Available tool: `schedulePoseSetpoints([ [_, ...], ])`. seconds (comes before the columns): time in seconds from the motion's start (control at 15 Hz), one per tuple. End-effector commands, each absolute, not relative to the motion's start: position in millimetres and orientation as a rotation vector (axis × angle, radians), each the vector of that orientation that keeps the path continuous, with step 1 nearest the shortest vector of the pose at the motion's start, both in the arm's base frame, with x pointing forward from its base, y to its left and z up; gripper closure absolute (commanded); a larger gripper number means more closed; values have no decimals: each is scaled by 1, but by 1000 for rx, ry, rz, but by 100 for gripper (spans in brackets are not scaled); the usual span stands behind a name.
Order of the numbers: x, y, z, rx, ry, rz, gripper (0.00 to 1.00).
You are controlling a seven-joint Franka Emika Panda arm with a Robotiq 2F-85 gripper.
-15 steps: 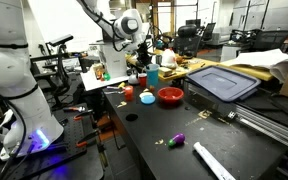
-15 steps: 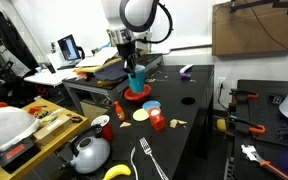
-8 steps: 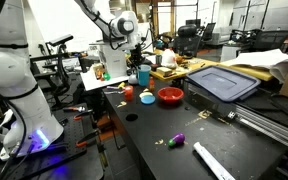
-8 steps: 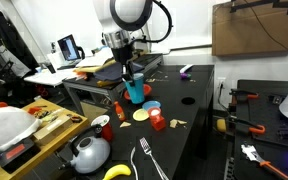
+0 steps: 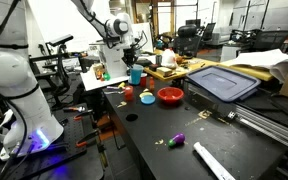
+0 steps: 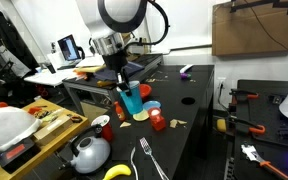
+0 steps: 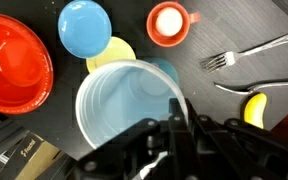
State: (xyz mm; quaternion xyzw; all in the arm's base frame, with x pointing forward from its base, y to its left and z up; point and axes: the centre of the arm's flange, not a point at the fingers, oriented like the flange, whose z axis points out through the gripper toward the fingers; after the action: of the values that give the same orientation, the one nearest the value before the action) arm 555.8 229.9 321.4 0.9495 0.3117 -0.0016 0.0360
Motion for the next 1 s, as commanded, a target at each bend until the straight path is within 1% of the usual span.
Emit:
schedulePoseSetpoints([
  [0.0,559,258,320,2886,1039,-23,99],
  [0.4,568,288,290,2837,1115,7,99],
  [0.93,581,296,246,2758,1166,49,99],
])
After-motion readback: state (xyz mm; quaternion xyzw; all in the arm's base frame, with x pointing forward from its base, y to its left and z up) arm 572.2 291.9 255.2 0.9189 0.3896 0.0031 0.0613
